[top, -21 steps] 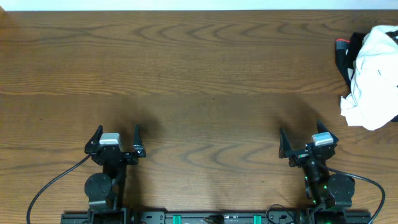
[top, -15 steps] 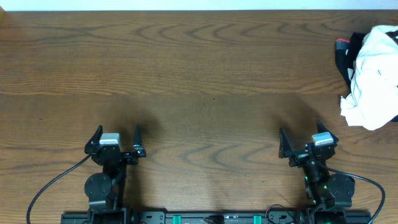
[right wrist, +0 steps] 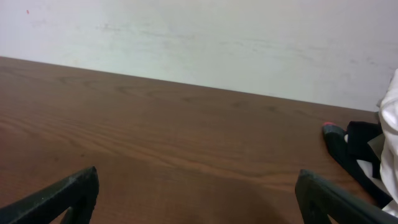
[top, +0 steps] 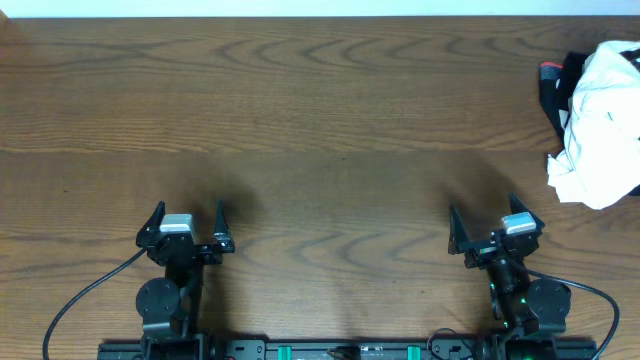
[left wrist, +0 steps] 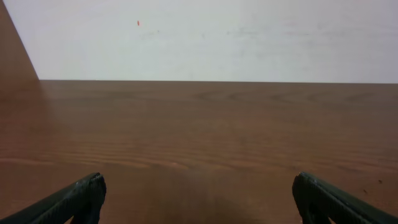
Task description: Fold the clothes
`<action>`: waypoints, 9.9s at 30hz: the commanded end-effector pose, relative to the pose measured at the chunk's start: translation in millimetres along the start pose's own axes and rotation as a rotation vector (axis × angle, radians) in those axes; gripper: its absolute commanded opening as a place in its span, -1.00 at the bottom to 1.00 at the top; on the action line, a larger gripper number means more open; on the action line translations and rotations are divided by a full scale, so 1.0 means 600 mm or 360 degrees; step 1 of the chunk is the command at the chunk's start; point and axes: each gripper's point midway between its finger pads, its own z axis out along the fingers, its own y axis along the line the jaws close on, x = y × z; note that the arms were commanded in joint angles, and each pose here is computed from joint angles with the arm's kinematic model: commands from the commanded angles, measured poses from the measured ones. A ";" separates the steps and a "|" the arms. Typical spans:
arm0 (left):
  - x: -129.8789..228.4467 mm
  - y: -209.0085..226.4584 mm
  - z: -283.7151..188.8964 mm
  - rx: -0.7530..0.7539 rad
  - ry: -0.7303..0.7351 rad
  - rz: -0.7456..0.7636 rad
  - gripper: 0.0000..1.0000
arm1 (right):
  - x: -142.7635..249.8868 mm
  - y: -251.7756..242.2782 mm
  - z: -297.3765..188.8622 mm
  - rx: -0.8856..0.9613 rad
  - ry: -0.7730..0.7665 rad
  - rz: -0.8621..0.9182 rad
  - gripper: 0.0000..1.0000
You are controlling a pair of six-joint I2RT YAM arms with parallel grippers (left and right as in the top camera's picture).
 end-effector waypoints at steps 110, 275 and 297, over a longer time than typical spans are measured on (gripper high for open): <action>0.032 -0.001 0.003 0.0006 0.0101 -0.0013 0.96 | -0.301 -0.297 0.180 0.0784 0.0714 0.0256 0.99; -0.160 -0.222 -0.147 0.1433 -0.0653 0.0041 0.96 | 0.088 -0.010 0.296 -0.0170 0.1856 0.0796 0.99; -0.207 -0.150 -0.033 0.0906 -0.0129 -0.0529 0.96 | 0.087 -0.004 0.291 -0.0198 0.1872 0.0823 0.99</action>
